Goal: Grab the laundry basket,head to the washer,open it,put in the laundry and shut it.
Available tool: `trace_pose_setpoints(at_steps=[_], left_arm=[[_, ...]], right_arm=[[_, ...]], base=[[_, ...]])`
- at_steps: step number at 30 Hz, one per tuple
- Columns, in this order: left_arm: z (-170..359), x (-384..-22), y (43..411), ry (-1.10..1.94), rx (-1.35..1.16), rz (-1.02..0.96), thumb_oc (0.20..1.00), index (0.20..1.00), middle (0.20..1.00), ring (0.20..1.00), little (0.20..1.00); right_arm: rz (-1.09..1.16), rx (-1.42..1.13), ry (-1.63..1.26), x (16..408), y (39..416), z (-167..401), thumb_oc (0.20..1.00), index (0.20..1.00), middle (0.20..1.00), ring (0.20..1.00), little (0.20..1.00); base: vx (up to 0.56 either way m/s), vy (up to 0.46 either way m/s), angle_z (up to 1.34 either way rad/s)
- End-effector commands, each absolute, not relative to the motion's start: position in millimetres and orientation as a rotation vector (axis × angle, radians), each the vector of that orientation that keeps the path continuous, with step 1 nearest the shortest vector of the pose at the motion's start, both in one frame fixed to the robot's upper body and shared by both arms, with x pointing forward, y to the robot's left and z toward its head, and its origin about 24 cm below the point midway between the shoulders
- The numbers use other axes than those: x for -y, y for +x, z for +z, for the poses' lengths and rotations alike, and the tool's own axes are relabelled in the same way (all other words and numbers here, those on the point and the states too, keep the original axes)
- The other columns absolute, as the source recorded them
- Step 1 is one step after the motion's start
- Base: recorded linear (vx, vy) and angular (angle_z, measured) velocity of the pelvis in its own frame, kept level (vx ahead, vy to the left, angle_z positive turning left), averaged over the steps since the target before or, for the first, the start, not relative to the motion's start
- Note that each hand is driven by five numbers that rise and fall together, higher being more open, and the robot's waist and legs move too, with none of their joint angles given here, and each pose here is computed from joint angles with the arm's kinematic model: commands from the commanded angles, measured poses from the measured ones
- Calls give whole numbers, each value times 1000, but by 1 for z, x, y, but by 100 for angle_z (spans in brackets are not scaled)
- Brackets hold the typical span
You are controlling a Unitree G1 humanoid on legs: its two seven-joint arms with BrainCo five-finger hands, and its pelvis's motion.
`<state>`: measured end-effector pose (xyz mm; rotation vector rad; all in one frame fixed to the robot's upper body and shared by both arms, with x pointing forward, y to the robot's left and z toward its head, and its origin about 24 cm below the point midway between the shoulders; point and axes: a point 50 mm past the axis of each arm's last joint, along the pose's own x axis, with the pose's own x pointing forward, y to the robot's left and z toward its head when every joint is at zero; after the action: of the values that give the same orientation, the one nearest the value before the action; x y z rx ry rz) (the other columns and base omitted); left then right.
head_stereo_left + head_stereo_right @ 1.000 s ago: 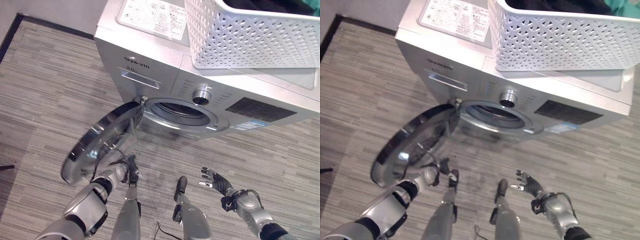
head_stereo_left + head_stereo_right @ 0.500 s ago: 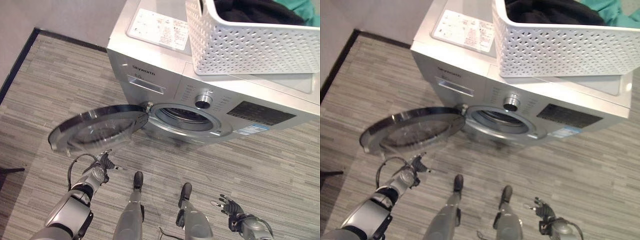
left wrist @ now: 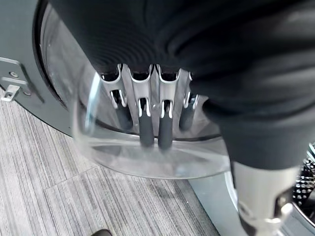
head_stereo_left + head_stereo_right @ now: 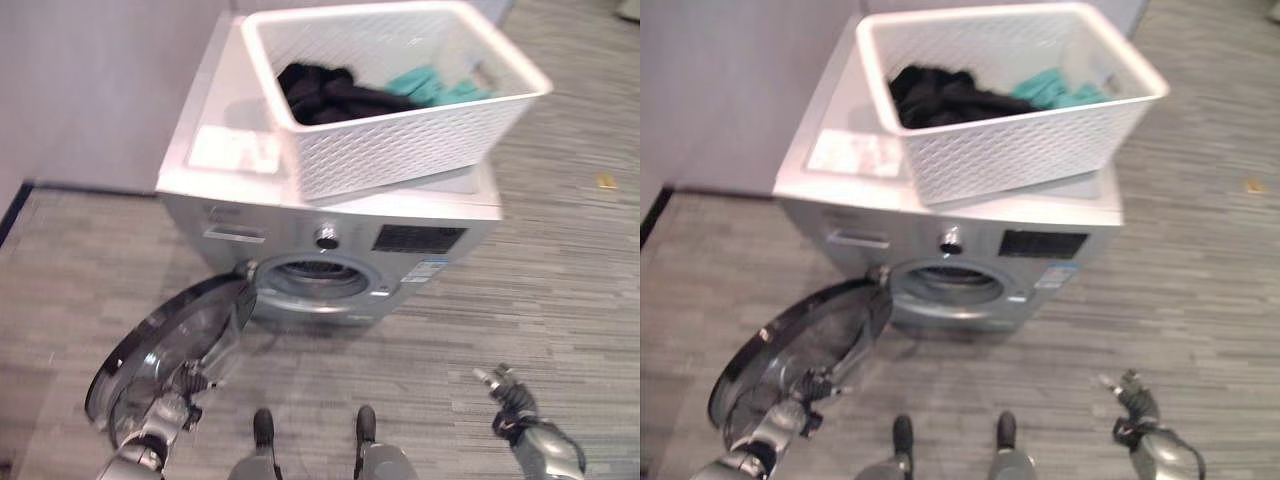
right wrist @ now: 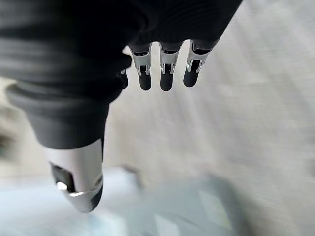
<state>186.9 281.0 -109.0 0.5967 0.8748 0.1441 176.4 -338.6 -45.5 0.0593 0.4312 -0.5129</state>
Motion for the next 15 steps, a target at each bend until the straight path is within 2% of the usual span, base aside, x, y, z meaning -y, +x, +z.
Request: trace_pose_setpoints(at_steps=[1,3,6,11,12,15], left_arm=[[-94,-291,209,533,-802,264,1000,1000,1000,1000,1000],[-95,-291,205,517,-807,279,1000,1000,1000,1000,1000],[-104,-292,189,475,-838,307,1000,1000,1000,1000,1000],[-107,-300,176,516,-884,297,1000,1000,1000,1000,1000],[-107,-299,177,515,-882,298,1000,1000,1000,1000,1000],[-111,-293,175,505,-896,281,1000,1000,1000,1000,1000]], right_arm=[[-655,-96,-40,372,199,25,1000,1000,1000,1000,1000],[-676,-19,-61,373,203,40,1000,1000,1000,1000,1000],[-755,315,-101,374,218,107,1000,1000,1000,1000,1000],[-591,748,-262,339,243,219,1000,1000,1000,1000,1000],[-591,749,-262,339,243,219,1000,1000,1000,1000,1000],[-452,912,-384,308,253,272,1000,1000,1000,1000,1000]], base=[[112,-97,-24],[109,-99,-33],[223,-257,-15],[69,-171,-22],[26,-10,8],[187,119,43]])
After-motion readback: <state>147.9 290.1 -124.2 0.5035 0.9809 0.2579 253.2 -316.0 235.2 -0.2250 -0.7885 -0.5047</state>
